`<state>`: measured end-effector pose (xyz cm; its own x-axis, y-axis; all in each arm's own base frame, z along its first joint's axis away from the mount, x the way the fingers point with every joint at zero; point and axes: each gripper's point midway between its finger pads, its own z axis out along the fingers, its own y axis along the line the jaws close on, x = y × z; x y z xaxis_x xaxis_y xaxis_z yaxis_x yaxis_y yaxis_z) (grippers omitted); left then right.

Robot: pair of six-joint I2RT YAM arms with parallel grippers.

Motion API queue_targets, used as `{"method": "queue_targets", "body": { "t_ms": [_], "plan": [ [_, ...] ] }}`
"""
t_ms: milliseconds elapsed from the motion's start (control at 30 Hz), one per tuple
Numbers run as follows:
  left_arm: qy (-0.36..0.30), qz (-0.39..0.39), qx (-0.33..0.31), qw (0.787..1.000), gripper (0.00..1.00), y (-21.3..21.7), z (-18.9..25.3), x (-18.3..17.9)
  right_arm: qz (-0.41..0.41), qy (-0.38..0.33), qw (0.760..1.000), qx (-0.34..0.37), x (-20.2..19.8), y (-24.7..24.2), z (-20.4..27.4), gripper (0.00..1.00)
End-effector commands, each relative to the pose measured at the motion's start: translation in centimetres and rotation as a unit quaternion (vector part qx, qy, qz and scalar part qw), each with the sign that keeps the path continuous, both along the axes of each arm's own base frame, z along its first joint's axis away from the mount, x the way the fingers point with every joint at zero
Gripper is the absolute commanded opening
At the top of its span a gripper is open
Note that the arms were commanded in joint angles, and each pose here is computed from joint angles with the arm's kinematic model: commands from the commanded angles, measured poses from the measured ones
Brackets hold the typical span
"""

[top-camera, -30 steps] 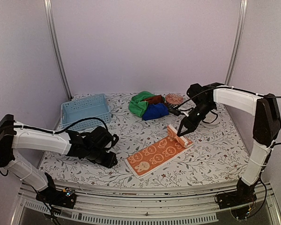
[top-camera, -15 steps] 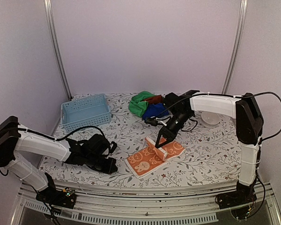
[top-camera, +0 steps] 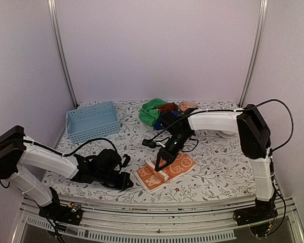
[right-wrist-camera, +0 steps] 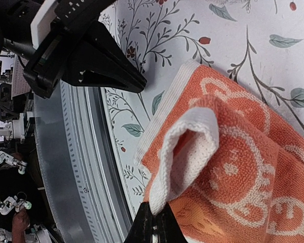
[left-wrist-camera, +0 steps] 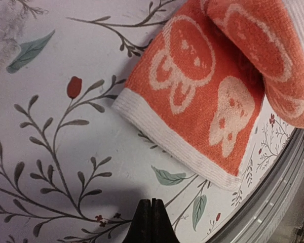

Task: Roll the towels
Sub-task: Fold the towel at the center of the board.

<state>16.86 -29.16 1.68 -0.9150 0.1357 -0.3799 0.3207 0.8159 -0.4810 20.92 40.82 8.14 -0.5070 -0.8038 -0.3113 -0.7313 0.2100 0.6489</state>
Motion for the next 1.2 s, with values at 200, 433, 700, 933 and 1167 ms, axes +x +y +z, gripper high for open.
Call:
{"method": "queue_targets", "body": {
  "t_ms": [200,433,700,933,1167],
  "plan": [
    [0.003,-0.012,-0.019,1.000,0.00,-1.5,-0.3,-0.6,-0.005,0.000,1.000,0.003,0.6,2.2,-1.1,0.03],
    [0.001,-0.010,-0.012,1.000,0.00,-1.2,-0.6,-0.6,0.015,0.015,1.000,0.017,-0.9,3.2,-0.8,0.03],
    [0.003,-0.008,-0.012,1.000,0.00,-1.2,-0.8,-0.6,0.032,0.026,0.999,0.022,-2.1,4.4,-0.9,0.04],
    [0.003,-0.005,-0.013,1.000,0.00,-0.9,-0.7,-0.9,0.034,0.030,0.999,0.029,-2.0,5.0,-0.9,0.12],
    [-0.011,0.010,-0.005,1.000,0.00,0.1,0.6,-0.7,0.041,0.010,0.999,0.032,-1.7,4.8,-0.1,0.35]
  ]
}}
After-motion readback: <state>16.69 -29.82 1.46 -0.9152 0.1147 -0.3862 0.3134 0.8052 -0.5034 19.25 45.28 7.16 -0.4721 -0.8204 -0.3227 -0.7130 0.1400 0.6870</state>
